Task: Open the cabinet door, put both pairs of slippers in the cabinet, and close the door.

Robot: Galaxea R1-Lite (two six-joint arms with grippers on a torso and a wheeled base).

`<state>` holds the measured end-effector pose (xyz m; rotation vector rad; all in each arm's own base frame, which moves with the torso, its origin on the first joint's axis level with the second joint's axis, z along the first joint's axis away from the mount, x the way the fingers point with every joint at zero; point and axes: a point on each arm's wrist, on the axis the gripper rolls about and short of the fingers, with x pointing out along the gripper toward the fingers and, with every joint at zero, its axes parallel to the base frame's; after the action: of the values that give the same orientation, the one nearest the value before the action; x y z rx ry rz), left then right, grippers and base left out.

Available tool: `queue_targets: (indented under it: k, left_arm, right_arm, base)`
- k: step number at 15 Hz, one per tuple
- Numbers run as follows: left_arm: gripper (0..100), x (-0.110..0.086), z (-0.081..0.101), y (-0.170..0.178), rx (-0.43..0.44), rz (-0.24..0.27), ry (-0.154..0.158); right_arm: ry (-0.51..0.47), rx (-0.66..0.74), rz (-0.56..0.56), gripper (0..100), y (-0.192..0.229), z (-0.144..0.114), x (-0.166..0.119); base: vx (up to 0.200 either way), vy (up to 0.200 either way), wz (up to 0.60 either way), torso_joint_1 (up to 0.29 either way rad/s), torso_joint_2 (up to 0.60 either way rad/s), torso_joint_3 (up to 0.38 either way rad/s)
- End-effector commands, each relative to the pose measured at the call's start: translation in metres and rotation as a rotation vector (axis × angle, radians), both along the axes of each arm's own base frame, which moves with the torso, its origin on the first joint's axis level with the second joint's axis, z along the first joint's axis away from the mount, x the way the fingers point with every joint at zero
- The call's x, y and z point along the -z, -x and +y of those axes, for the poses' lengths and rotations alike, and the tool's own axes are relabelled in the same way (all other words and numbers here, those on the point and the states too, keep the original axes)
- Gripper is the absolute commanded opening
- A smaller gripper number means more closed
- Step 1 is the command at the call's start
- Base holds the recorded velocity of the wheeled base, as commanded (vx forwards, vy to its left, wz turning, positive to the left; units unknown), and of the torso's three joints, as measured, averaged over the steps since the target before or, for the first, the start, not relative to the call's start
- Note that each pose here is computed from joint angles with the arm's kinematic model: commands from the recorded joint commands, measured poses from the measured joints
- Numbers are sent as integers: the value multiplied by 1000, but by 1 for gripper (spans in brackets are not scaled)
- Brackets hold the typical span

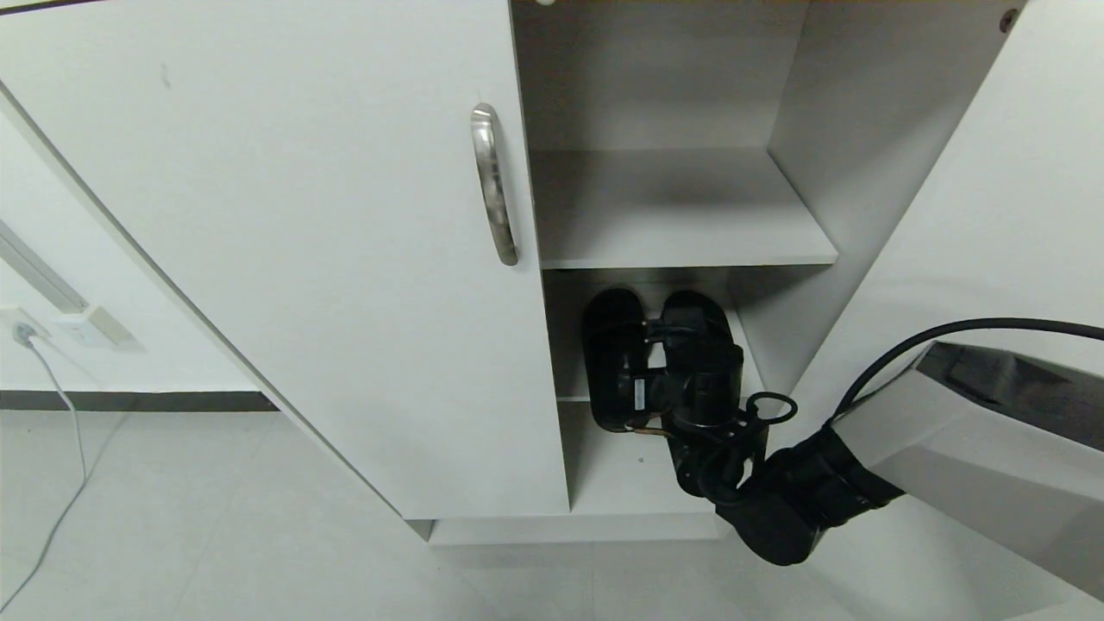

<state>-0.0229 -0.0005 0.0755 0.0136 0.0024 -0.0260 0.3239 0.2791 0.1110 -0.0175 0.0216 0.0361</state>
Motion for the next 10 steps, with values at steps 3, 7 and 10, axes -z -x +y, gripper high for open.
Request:
queue_targets:
  k: [3, 7, 10]
  left_arm:
    - [0, 0, 0, 0, 0, 2, 0]
    - [0, 0, 0, 0, 0, 2, 0]
    - [0, 0, 0, 0, 0, 2, 0]
  right_arm:
    - [-24, -22, -26, 100, 15, -1, -10]
    - [-21, -31, -22, 100, 19, 0, -9]
    - [-14, -41, -17, 100, 23, 2, -8]
  base:
    - [0, 0, 0, 0, 0, 0]
    - [-200, 0, 0, 2, 2, 0]
    - [-200, 0, 0, -2, 2, 4]
